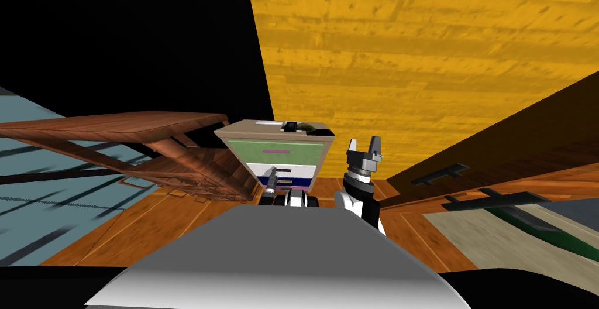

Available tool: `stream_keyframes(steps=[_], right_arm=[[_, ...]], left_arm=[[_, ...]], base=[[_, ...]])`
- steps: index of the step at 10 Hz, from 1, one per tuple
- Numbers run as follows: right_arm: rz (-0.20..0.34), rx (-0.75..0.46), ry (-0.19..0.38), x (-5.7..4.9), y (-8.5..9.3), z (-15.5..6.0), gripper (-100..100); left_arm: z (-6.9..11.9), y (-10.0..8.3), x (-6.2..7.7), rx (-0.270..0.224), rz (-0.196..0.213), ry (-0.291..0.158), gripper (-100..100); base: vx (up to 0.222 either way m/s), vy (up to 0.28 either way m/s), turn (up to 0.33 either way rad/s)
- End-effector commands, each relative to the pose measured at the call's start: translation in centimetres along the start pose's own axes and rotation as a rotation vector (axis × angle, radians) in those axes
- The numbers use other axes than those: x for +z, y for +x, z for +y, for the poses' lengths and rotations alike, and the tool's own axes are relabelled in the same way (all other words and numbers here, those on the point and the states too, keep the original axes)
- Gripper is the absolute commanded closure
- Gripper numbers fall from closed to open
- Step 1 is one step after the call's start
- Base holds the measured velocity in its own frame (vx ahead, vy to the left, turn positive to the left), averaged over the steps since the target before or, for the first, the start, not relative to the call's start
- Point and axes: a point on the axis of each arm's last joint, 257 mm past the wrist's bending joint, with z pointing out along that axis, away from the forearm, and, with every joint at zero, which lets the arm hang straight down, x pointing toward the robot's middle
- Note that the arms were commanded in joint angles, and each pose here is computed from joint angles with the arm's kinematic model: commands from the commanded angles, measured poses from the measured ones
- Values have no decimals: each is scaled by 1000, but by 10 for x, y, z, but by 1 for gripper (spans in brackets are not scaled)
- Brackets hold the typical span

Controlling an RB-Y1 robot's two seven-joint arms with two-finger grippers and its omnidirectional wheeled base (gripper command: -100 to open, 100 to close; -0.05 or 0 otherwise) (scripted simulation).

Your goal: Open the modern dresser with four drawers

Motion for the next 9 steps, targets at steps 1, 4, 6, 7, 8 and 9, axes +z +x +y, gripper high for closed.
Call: stream_keyframes(steps=[1, 4, 6, 7, 8, 9], right_arm=[[0, 0, 0, 0, 0, 0, 0], [0, 0, 0, 0, 0, 0, 0], [0, 0, 0, 0, 0, 0, 0], [0, 0, 0, 0, 0, 0, 0], [0, 0, 0, 0, 0, 0, 0], [0, 0, 0, 0, 0, 0, 0]], left_arm=[[-3, 3, -14, 4, -12, 1, -100], [-6, 8, -31, 1, -29, -4, -100], [-8, 14, -48, -6, -45, -13, -100], [-8, 11, -42, -6, -40, -11, -100], [-5, 7, -31, -1, -31, -5, 100], [-4, 3, -22, 4, -29, -3, 100]], base=[[53, 32, -30], [70, 34, -48], [72, 40, -54], [29, 20, -13], [-60, -26, 95], [-111, -66, 118]])
